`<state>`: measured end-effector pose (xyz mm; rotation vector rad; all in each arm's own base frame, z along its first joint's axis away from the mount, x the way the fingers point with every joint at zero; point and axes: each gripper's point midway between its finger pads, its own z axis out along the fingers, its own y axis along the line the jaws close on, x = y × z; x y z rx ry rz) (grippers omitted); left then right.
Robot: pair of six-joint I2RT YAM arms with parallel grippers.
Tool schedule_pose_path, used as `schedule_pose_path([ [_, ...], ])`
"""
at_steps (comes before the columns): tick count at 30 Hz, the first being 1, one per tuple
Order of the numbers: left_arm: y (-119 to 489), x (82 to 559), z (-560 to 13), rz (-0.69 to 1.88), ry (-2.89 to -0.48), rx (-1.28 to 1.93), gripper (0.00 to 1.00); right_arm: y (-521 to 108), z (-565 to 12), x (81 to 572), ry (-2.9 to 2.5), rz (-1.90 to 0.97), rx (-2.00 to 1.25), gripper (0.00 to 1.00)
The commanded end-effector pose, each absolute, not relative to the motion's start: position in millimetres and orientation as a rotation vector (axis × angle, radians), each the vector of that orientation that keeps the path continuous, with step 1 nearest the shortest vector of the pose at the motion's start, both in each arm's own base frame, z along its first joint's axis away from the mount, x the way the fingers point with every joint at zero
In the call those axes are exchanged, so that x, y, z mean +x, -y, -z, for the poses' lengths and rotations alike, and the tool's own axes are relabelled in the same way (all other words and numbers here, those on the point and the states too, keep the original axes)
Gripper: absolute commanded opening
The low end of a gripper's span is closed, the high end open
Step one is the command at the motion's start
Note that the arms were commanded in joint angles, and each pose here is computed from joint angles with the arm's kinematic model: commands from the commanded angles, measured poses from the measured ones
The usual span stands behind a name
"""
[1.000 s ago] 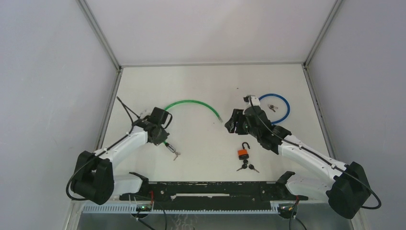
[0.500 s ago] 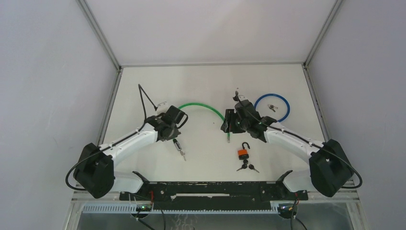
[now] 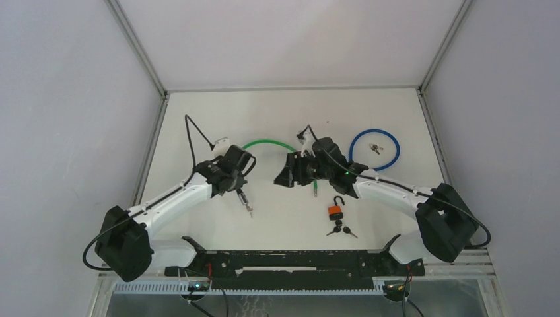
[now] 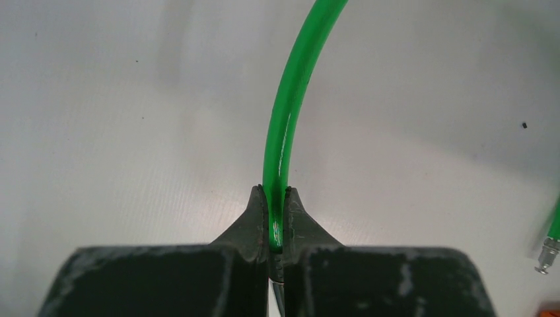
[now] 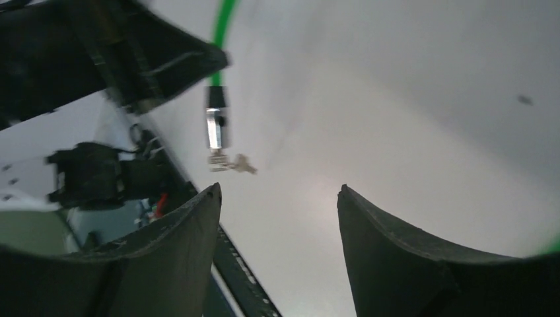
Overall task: Lock with the key
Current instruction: Pick up the lock from the center of the board.
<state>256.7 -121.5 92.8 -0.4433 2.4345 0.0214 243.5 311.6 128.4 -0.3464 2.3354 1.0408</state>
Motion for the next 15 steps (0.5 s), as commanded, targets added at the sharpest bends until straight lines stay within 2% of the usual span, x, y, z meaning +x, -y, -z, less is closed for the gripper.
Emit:
schedule_pose_path([
  [1, 139, 265, -124, 0.132, -2.371, -0.487, 0.00, -373, -180, 222, -2.069, -1.413, -0.502, 0.73],
  [3, 145, 261, -131, 0.196, -2.371, -0.493, 0.00, -384, -181, 215, -2.034, -1.514, -0.511, 0.74],
  [5, 149, 259, -137, 0.258, -2.358, -0.501, 0.00, -391, -177, 214, -2.038, -1.566, -0.477, 0.82],
  [8, 155, 256, -147, 0.332, -2.343, -0.499, 0.00, -399, -168, 209, -2.039, -1.602, -0.469, 0.87],
  [15, 157, 255, -155, 0.357, -2.338, -0.483, 0.00, -416, -154, 189, -2.034, -1.705, -0.550, 0.91],
])
